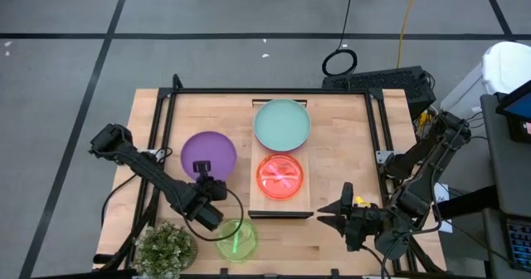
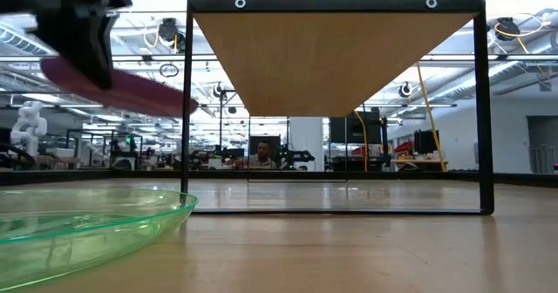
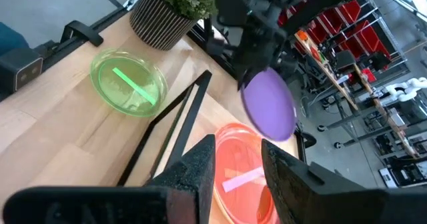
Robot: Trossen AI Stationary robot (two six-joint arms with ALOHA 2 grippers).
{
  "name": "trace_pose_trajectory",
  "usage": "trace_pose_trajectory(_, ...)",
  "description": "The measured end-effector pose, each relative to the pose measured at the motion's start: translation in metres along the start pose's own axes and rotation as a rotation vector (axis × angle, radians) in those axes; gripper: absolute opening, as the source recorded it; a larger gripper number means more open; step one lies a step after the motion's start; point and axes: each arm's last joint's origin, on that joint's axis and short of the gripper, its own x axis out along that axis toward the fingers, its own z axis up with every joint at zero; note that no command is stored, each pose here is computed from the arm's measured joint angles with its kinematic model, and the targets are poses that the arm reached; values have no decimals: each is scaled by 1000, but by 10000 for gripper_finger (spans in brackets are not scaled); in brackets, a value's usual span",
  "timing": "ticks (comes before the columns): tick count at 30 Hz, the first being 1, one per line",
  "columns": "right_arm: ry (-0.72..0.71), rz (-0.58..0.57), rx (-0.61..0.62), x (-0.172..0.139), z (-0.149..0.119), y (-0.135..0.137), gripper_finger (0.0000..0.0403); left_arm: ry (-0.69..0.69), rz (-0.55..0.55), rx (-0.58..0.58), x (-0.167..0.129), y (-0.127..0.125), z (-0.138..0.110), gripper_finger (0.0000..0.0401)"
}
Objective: Place and stack plates onto a shelf
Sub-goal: Stack the violet plate on top of the light blue plate on the shelf
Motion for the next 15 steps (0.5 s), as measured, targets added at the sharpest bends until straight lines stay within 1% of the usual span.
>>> trace_pose_trajectory(7,1,2,-1,-6,-2,-7,107,-11,61,63,-34,21,12,13)
trace_pose_trajectory(11,-2,1,-1,-7,-2,-9,107,-66,81,127,-49,33,25,13)
trace_pose_trajectory(15,-3,1,-2,-7,-2,-9,107,-120,122,184,-57,50,40,13)
